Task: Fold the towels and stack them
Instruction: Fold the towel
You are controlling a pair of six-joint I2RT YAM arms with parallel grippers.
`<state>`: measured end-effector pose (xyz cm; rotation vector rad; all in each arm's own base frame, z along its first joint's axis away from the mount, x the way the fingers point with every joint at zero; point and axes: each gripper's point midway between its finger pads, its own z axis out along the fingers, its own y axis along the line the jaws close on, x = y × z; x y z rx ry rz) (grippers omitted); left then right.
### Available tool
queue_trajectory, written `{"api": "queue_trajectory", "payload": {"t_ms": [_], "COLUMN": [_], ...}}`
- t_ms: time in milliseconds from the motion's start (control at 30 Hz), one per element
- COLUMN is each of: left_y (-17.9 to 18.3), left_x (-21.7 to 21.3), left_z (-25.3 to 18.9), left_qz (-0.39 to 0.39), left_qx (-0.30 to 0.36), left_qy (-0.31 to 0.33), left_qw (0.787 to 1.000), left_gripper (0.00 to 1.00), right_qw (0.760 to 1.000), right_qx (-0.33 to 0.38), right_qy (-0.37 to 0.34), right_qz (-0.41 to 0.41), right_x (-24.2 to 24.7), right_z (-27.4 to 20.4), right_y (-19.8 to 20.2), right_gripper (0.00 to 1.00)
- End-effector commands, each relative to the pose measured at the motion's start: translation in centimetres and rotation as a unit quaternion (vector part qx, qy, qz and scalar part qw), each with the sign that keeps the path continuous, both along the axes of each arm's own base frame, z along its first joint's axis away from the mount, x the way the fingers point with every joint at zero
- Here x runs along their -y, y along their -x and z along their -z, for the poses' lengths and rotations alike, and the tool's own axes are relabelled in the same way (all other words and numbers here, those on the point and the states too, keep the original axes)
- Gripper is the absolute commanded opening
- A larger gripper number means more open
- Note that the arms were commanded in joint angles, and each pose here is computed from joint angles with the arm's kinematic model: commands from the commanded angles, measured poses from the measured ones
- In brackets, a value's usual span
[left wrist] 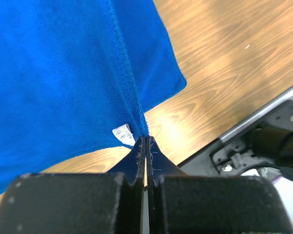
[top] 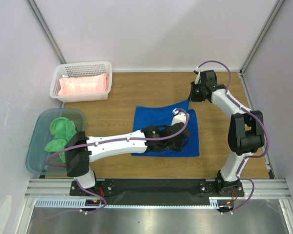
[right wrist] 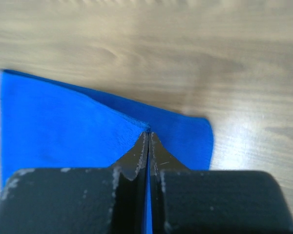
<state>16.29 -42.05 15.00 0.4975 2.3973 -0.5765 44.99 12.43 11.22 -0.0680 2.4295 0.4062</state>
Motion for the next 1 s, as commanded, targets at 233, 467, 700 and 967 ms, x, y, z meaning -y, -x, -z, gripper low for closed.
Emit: {"api": "queue_trajectory", "payload": {"t_ms": [233,467,700,967], "left_y": [-0.8,-0.8,0.2,1.9], "left_x": [-1.2,-0.9,1.4,5.2], "left_z": [-11.6,-12.0,-9.2,-5.5], "left_qz": [-0.024,-0.020,0.008,0.055], "left_qx": [0.070,0.071,0.047,0.021], "left_qy": [0.107,0.121,0.113,0.094], "left_qw": [0.991,0.990,0.992,0.994], "left_gripper": [0.00,0.00,0.00,0.00], "right_qw": [0.992,0.994,0.997,0.999], "right_qx": [0.116,0.103,0.077,0.024], "right_qy": [-0.048,-0.027,-0.015,-0.013], "right_qz": [-0.012,0.001,0.015,0.019], "right_x": [-1.6,-0.5,1.5,2.7], "right_z": [-11.0,-9.7,-6.7,-1.8], "right_y": [-2.4,-1.9,-1.9,-2.0], "right_gripper": [0.00,0.00,0.00,0.00]}}
